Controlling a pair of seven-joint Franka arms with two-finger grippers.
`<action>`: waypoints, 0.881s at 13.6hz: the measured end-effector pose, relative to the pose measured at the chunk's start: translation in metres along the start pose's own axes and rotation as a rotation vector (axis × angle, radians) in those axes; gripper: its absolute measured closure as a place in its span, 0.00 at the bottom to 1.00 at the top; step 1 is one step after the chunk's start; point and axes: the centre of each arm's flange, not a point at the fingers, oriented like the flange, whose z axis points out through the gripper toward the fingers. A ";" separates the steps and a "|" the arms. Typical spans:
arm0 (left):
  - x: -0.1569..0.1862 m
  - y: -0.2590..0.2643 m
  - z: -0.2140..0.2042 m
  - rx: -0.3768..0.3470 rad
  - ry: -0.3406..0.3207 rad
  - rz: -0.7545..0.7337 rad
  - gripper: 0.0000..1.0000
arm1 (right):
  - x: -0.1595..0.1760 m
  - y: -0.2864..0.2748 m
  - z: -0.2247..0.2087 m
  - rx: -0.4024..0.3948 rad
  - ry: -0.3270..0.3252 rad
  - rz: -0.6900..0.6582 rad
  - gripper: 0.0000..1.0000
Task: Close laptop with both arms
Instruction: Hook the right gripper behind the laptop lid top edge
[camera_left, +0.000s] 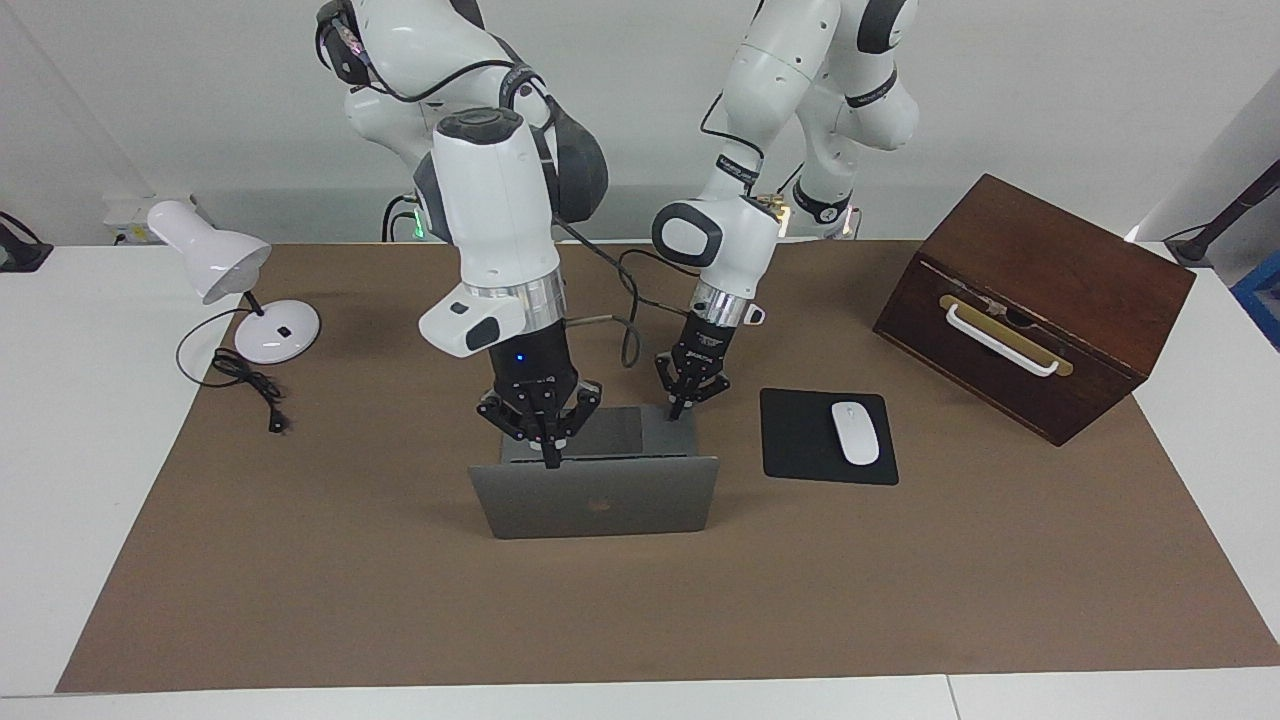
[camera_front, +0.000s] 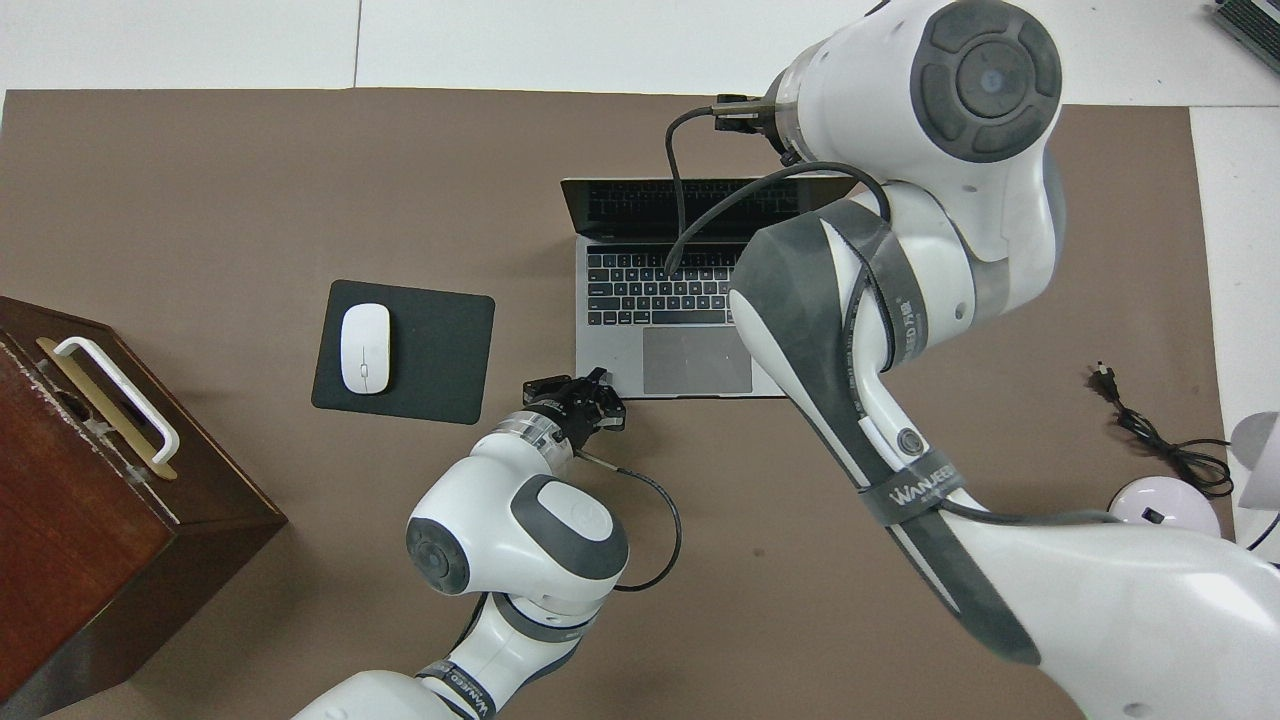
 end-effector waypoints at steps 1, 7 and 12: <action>0.000 0.000 0.000 0.000 0.000 0.006 0.99 | 0.001 -0.001 0.005 0.004 0.011 -0.002 0.99; -0.001 -0.001 0.001 -0.003 0.001 0.051 0.99 | 0.004 -0.016 0.019 0.001 0.060 -0.040 0.99; -0.001 -0.001 0.001 -0.008 -0.001 0.060 0.99 | 0.005 -0.020 0.049 0.016 0.085 -0.043 0.99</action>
